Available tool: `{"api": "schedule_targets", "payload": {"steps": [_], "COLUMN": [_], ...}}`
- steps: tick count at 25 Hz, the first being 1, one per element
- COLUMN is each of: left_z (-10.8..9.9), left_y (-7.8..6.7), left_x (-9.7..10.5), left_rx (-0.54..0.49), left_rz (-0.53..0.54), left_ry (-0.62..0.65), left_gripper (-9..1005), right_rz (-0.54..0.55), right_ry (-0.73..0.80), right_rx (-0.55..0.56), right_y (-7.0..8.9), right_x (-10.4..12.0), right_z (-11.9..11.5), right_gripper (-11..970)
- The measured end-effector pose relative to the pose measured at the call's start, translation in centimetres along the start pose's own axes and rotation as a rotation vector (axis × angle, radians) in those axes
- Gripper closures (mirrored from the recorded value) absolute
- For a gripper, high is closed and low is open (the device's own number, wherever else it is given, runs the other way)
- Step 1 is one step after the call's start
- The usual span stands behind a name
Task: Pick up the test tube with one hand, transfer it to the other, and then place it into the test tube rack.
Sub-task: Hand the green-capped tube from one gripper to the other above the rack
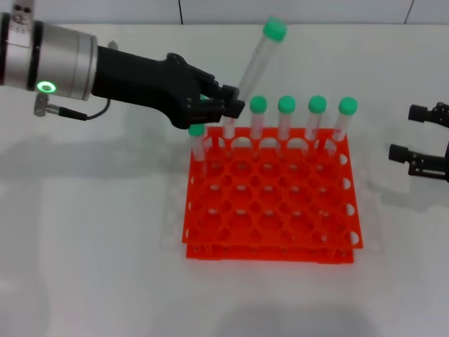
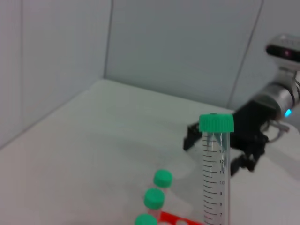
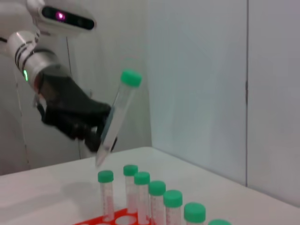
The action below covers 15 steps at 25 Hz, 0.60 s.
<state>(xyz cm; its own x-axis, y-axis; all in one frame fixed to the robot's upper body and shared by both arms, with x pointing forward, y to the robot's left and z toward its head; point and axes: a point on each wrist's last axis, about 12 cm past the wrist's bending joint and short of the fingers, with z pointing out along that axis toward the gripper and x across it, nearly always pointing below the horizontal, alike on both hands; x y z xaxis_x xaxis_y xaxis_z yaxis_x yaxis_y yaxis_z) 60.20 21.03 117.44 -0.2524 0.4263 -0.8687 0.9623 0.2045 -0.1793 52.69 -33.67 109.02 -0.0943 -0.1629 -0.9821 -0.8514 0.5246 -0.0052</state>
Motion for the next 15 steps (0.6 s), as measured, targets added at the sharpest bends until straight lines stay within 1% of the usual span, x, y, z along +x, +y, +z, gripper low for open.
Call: {"api": "schedule_targets", "payload": {"steps": [4, 8, 12, 15], "left_z": [1.1, 1.9, 2.3, 2.8], "left_y": [0.4, 0.3, 0.3, 0.2], "left_x": [0.3, 0.5, 0.8, 1.2], "left_rx": [0.027, 0.041, 0.032, 0.030], "left_rz": [0.006, 0.031, 0.044, 0.049], "left_ry": [0.051, 0.065, 0.061, 0.067], "left_gripper": [802, 802, 802, 802], "right_rz": [0.004, 0.031, 0.092, 0.139], "right_ry": [-0.019, -0.023, -0.041, -0.082], "right_rx": [0.003, 0.009, -0.001, -0.030], "right_y": [-0.4, -0.9, -1.4, -1.5], "right_x": [-0.5, -1.0, -1.7, -2.5], "right_z": [0.1, 0.0, -0.2, -0.2], "right_gripper": [117, 117, 118, 118]}}
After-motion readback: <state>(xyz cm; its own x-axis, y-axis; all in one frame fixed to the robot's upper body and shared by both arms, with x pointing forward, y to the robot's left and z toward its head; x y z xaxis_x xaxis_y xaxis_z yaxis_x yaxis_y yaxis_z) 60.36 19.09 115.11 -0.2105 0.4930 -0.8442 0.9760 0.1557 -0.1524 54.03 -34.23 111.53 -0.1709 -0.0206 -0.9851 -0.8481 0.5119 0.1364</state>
